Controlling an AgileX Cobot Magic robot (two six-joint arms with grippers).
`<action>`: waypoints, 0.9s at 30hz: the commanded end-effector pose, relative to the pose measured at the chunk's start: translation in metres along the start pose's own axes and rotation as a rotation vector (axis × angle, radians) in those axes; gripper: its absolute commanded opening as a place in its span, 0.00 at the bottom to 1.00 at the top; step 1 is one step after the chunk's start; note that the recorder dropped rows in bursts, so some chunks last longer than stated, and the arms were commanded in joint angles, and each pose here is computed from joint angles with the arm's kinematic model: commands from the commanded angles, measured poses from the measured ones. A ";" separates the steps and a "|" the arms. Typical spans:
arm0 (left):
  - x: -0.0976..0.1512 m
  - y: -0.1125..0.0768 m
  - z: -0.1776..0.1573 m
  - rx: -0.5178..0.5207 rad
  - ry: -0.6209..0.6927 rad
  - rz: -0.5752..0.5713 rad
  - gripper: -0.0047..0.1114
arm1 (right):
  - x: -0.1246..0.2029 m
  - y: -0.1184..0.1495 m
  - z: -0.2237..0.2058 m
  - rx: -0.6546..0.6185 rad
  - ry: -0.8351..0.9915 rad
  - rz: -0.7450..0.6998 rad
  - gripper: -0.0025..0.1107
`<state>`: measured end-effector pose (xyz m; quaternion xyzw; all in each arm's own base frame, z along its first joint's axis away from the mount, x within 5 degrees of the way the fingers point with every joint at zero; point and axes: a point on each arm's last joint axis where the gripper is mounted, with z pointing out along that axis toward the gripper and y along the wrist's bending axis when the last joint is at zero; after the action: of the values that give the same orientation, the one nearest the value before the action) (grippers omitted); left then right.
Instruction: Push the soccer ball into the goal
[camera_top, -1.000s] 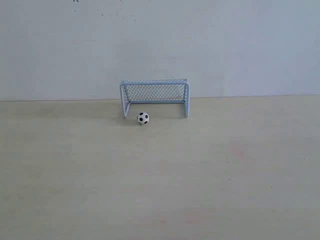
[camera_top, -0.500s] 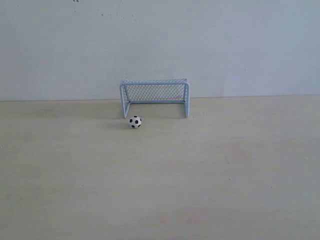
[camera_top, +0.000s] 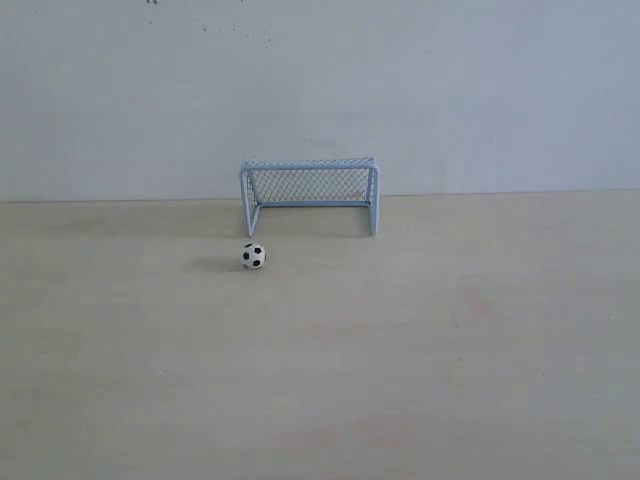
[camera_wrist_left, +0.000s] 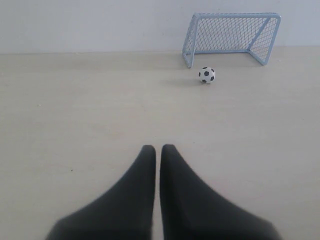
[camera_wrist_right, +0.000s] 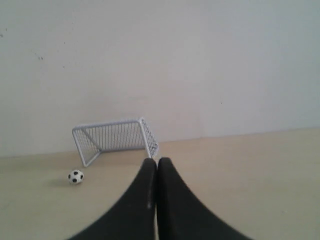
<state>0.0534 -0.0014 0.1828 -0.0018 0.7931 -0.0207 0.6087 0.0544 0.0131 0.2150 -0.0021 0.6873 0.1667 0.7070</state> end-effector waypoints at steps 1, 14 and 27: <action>0.001 0.000 0.000 -0.002 -0.004 0.004 0.08 | 0.012 -0.003 0.000 0.019 0.083 -0.024 0.02; 0.001 0.000 0.000 -0.002 -0.004 0.004 0.08 | 0.020 -0.005 -0.001 0.037 0.170 -0.038 0.02; 0.001 0.000 0.000 -0.002 -0.004 0.004 0.08 | 0.016 -0.019 -0.003 0.307 0.113 -0.034 0.02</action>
<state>0.0534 -0.0014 0.1828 -0.0018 0.7931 -0.0207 0.6087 0.0562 -0.0007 0.1944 0.0846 0.7440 0.0622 0.6599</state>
